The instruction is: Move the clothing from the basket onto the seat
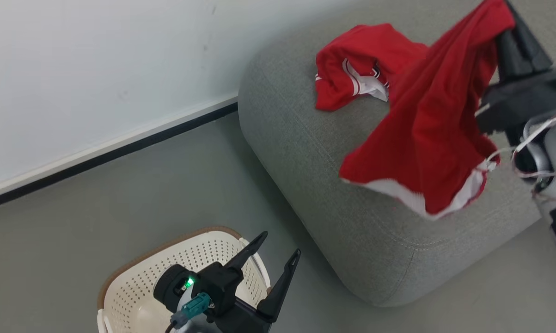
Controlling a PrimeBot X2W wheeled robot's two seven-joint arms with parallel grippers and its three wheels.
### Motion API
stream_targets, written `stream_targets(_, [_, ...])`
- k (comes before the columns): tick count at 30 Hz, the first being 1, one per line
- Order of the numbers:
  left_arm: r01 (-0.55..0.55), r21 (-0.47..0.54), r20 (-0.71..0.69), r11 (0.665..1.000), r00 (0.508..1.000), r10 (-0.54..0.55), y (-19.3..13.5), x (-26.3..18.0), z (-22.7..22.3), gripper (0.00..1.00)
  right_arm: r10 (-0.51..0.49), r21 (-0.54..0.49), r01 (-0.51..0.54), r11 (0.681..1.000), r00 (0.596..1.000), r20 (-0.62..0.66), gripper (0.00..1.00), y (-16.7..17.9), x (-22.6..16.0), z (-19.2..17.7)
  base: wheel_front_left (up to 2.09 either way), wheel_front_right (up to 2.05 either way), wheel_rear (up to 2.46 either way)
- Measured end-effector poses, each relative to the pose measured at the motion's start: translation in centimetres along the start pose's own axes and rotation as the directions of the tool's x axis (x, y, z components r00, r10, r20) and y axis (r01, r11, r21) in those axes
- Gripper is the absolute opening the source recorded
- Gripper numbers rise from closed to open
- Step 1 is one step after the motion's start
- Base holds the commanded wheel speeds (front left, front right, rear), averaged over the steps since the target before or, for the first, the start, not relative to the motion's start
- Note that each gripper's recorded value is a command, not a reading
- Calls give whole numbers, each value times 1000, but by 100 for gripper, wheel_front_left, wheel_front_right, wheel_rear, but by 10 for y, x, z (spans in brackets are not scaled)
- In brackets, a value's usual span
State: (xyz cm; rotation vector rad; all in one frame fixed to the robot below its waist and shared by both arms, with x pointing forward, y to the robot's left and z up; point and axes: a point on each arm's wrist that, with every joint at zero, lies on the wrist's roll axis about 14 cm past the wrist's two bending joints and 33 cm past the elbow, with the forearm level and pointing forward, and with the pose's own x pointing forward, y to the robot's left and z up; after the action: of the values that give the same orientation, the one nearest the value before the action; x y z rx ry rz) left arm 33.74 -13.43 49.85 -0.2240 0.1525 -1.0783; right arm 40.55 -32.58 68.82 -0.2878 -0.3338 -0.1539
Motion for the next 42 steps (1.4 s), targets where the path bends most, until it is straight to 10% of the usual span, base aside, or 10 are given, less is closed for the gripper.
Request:
stream_targets(19, [-144, -22, 57, 989, 988, 145, 95, 13, 9, 100, -228, -166, 241, 956, 969, 90, 0, -90, 142, 46, 0, 0, 0])
stream_targets(32, [-271, -52, 32, 961, 961, 273, 154, -6, -13, 100, -214, -174, 184, 968, 961, -174, 0, -45, 183, -94, 0, 0, 0])
stream_targets(42, [-333, -67, -23, 941, 943, 332, 186, -17, -42, 100, -186, -148, 133, 980, 881, -435, 0, 4, 164, -223, 0, 0, 0])
